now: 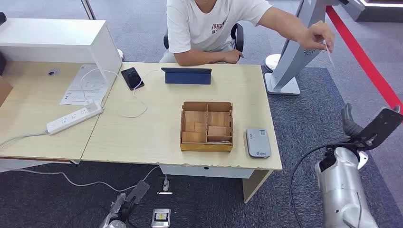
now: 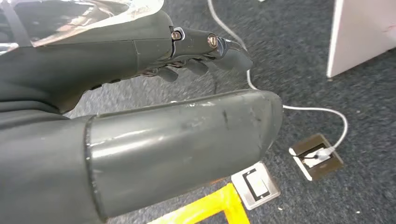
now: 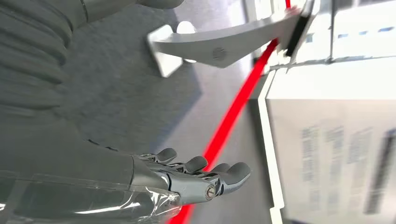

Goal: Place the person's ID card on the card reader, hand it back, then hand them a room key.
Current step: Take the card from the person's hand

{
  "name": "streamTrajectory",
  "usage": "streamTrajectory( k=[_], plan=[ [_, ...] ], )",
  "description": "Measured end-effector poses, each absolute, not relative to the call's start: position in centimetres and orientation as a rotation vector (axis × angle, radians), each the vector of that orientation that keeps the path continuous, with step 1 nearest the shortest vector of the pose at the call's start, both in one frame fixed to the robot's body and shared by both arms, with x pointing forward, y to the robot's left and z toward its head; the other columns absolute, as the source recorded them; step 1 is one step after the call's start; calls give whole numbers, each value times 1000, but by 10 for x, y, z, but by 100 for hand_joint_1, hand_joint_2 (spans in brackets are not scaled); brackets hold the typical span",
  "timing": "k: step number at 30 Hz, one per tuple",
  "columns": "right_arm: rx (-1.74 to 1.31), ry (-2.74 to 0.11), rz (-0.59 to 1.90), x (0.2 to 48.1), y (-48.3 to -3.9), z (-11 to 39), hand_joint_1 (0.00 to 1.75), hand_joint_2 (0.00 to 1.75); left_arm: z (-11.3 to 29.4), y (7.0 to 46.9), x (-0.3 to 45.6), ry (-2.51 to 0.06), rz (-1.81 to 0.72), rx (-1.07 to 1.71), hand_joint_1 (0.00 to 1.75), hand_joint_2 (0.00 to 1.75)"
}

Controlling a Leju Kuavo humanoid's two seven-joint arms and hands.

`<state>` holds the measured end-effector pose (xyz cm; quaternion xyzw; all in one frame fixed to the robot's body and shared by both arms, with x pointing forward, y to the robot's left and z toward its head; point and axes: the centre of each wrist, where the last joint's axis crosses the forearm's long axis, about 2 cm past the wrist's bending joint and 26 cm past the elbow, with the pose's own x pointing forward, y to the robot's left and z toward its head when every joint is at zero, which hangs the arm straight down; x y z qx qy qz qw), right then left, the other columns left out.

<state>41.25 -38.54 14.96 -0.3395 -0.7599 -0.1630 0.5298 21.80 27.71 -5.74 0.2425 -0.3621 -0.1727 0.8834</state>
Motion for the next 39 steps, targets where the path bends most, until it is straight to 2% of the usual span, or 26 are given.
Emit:
streamTrajectory(
  k=[2,9,17,23,32,36,39],
  plan=[
    [-851,-1851,-314,415,-382,154,0,175,-56,276,221,-760,-374,504,0,0],
    [-1044,-2038,178,433,-357,185,0,175,-47,264,237,-801,-470,489,0,0],
    [-1276,-2079,796,441,-350,205,0,175,-44,258,242,-818,-527,489,0,0],
    [-1337,-2085,913,449,-348,220,0,175,-45,258,241,-820,-519,484,0,0],
    [-1324,-2101,895,457,-341,231,3,175,-46,258,239,-817,-512,477,0,0],
    [-1304,-2101,884,458,-338,229,171,175,-46,258,238,-815,-509,476,0,0],
    [-1291,-2096,879,458,-336,226,175,175,-46,259,238,-816,-509,475,0,0]
  ],
)
